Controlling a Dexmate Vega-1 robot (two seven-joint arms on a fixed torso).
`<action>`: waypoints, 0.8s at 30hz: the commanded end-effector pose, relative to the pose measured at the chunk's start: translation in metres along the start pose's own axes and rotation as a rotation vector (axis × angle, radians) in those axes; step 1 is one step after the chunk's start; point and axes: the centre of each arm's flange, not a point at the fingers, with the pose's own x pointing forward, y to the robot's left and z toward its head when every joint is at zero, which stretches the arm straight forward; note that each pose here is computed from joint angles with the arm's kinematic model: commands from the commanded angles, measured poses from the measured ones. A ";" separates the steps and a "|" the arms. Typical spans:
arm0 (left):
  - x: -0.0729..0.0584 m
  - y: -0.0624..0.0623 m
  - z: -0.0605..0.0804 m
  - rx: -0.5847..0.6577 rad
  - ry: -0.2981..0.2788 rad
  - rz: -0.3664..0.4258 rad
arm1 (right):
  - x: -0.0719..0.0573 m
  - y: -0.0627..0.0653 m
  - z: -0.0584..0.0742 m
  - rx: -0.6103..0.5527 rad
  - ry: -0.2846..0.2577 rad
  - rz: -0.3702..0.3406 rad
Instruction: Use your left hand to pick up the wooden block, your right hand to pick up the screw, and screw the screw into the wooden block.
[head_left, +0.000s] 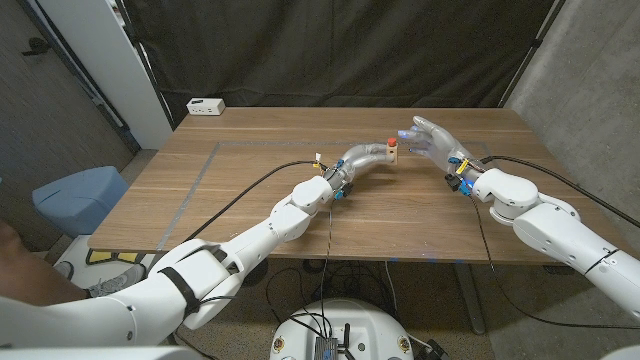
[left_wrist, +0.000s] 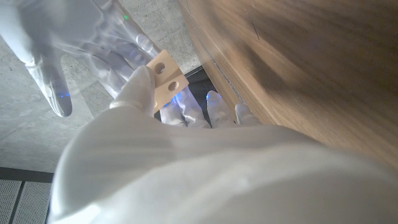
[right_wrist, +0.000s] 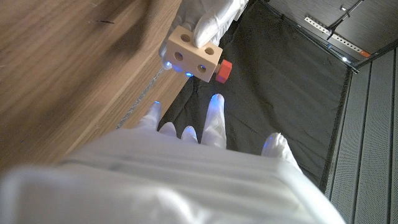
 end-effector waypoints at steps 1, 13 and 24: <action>-0.002 -0.002 0.000 0.002 0.003 -0.001 | 0.007 0.004 -0.003 0.008 0.007 0.060; -0.004 -0.003 0.000 0.005 0.004 0.002 | 0.011 0.006 -0.005 0.011 0.008 0.105; -0.004 -0.004 0.001 0.006 0.003 0.002 | 0.012 0.006 -0.006 0.015 0.012 0.107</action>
